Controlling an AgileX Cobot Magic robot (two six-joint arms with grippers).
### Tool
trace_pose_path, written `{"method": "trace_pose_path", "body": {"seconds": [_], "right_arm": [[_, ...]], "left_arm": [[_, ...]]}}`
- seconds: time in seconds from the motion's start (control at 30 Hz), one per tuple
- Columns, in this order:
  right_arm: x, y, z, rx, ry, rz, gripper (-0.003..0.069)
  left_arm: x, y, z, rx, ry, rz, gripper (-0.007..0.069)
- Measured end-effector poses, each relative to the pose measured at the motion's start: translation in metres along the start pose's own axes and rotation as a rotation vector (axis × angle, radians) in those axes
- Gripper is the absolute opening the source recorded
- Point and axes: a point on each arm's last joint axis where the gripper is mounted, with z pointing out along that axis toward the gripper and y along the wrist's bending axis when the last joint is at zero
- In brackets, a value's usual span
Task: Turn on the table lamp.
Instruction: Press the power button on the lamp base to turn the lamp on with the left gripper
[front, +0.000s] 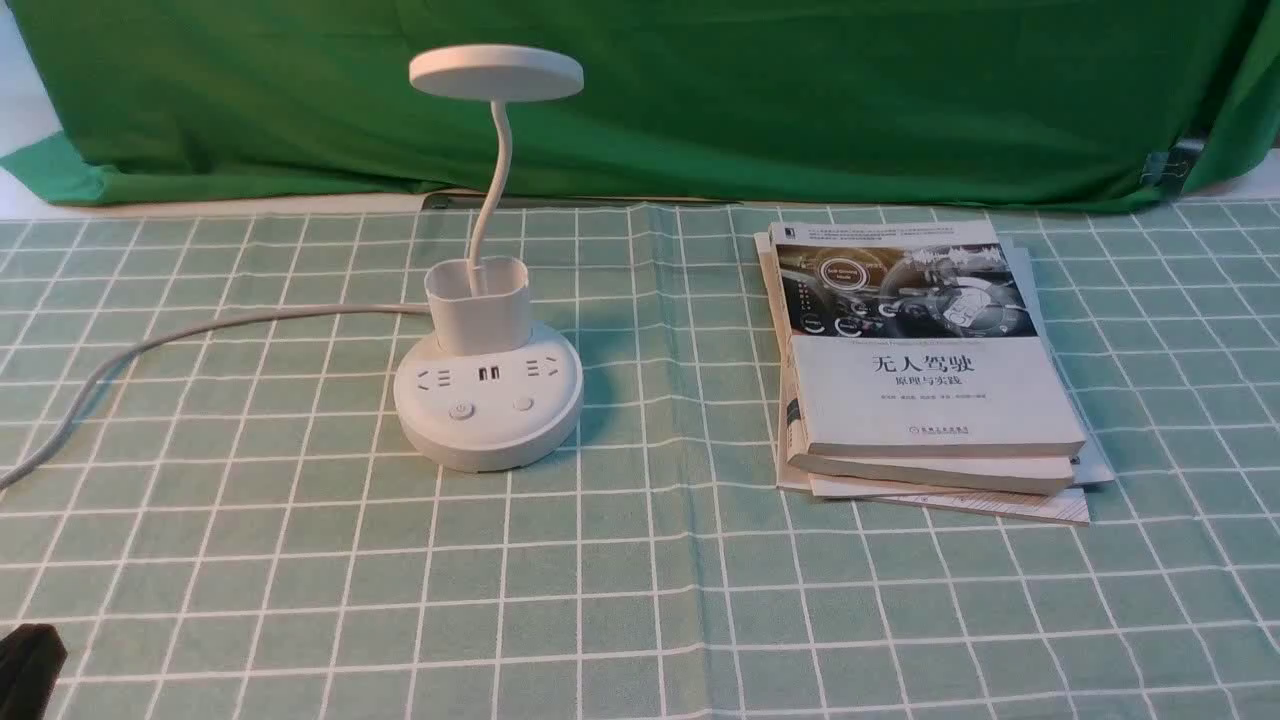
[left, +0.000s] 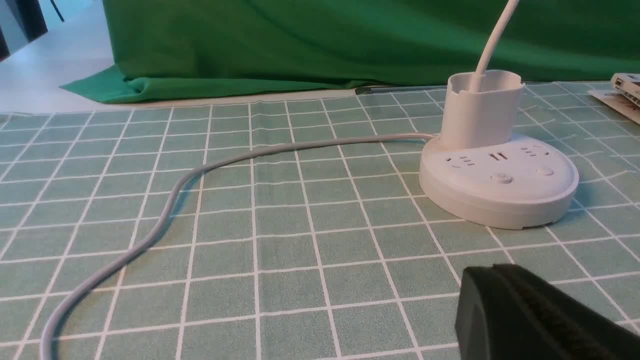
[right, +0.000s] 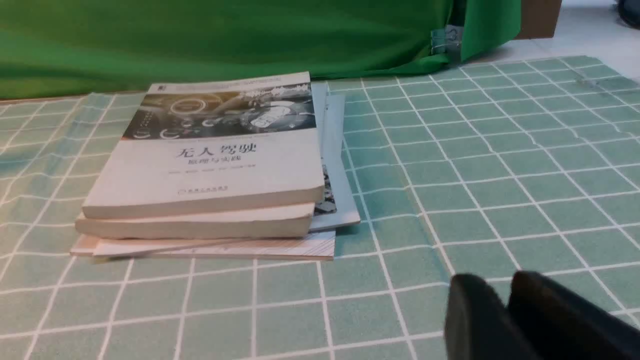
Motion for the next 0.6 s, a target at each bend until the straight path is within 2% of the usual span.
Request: {"method": "trace_pose_path", "body": {"seconds": [0.6], "right_arm": [[0.0001, 0.0000, 0.0000, 0.000, 0.001, 0.002, 0.0214]], "left_arm": [[0.0000, 0.0000, 0.0000, 0.000, 0.000, 0.000, 0.0002]]}}
